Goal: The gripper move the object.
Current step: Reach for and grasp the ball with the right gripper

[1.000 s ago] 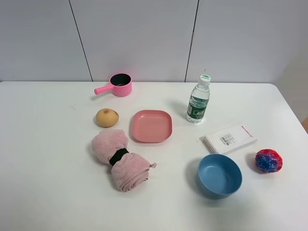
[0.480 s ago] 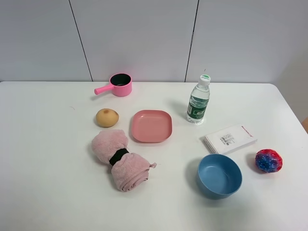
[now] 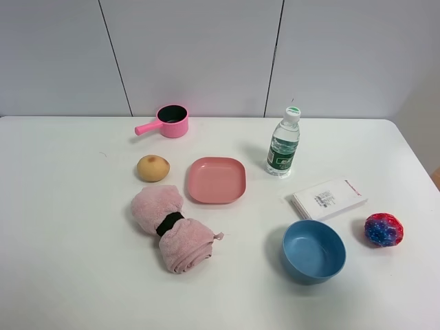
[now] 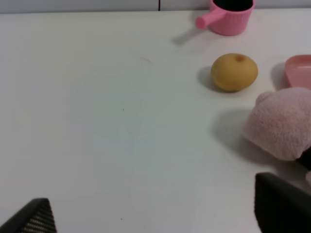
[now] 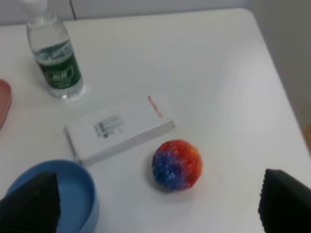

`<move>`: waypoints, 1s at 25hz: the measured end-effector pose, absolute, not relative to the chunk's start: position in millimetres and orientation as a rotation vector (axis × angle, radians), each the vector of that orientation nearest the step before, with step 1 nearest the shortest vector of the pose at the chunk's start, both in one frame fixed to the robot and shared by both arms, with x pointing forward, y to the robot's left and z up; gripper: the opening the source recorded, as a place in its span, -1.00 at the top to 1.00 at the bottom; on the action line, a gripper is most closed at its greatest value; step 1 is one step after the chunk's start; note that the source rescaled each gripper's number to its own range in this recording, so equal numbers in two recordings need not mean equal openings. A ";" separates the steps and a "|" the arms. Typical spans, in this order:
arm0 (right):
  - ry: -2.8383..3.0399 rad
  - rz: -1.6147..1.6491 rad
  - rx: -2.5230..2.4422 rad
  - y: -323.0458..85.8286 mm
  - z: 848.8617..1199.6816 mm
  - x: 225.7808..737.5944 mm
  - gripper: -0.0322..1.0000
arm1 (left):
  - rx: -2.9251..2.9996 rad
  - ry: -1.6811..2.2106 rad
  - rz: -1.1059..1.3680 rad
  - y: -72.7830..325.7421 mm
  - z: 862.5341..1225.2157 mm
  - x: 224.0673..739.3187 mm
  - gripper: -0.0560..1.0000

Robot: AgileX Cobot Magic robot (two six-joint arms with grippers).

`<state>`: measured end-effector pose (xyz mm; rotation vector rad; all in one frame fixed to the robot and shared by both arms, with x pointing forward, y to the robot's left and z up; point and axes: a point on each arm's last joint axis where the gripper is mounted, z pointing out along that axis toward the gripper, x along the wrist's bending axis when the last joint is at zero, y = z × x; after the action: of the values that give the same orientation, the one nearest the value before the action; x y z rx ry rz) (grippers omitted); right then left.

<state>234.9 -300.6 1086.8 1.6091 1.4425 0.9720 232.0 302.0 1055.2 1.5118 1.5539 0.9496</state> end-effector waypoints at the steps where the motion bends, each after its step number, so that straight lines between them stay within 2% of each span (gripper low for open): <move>1: 1.450 0.948 1.618 -301.7 1094.8 240.1 -1.00 | 1.512 1.554 0.950 302.0 1055.2 232.0 -1.00; 6: 1.494 0.835 1.660 -306.7 1135.4 276.4 -1.00 | 1.512 1.554 0.950 302.0 1055.2 232.0 -1.00; 10: 1.569 0.748 1.733 -308.1 1148.5 319.0 -1.00 | 1.512 1.554 0.950 302.0 1055.2 232.0 -1.00; 18: 1.784 0.483 1.936 -310.0 1110.9 404.2 -1.00 | 1.512 1.554 0.950 302.0 1055.2 232.0 -1.00; 25: 1.861 0.373 2.015 -310.7 1077.0 448.1 -1.00 | 1.512 1.554 0.950 302.0 1055.2 232.0 -1.00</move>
<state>448.1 -310.7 1077.0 2.0148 1.8609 0.3730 232.0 302.0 1055.2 1.5118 1.5539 0.9496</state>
